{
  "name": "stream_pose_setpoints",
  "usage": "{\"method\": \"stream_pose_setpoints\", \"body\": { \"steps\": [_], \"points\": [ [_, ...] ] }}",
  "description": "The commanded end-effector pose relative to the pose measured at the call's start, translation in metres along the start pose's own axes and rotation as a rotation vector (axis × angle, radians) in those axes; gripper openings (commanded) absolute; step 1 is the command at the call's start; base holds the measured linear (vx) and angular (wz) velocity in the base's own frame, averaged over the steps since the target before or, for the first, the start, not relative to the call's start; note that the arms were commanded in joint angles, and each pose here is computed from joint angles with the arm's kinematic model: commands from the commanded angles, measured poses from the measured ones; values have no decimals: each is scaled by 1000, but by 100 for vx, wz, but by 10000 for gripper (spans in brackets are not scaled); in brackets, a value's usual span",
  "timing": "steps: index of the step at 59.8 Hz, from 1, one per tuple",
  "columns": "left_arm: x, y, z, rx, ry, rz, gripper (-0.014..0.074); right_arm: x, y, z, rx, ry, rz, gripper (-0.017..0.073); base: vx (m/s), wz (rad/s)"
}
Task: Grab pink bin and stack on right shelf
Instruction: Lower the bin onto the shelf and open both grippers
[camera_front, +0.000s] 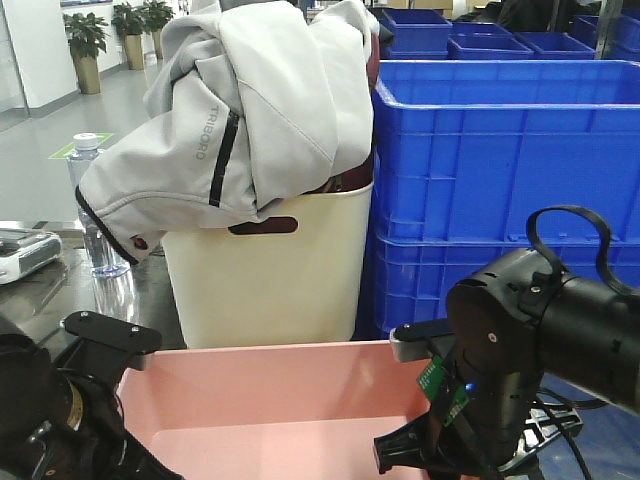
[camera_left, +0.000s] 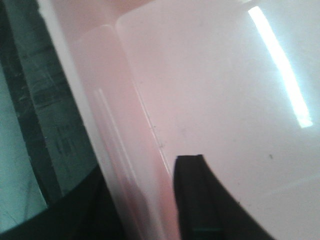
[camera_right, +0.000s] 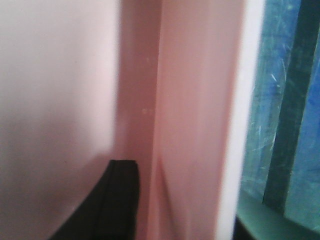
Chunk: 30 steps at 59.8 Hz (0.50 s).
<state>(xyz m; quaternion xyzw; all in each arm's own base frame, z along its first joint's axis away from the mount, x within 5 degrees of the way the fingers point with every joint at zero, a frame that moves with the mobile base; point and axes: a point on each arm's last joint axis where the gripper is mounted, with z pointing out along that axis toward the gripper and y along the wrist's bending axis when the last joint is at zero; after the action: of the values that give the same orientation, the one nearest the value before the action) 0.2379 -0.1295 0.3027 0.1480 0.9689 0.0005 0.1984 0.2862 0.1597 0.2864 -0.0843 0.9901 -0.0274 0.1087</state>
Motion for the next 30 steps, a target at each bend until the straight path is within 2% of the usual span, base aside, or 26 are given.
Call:
{"method": "stream_pose_setpoints", "body": {
  "steps": [1,8,10,24,30],
  "points": [
    [-5,1,-30,32,-130,10,479,1,-8,-36,-38,-138,-12,435,0,0],
    [-2,4,-48,52,-172,30,552,10,-15,-60,-61,-208,-28,500,0,0],
    [2,5,-57,68,-196,50,561,15,-17,-68,-66,-230,-42,509,0,0],
    [44,10,-100,196,-316,163,559,68,-40,-96,-116,-397,-151,511,0,0],
    [67,12,-111,250,-380,181,559,94,-51,-99,-118,-449,-201,511,0,0]
  ]
}}
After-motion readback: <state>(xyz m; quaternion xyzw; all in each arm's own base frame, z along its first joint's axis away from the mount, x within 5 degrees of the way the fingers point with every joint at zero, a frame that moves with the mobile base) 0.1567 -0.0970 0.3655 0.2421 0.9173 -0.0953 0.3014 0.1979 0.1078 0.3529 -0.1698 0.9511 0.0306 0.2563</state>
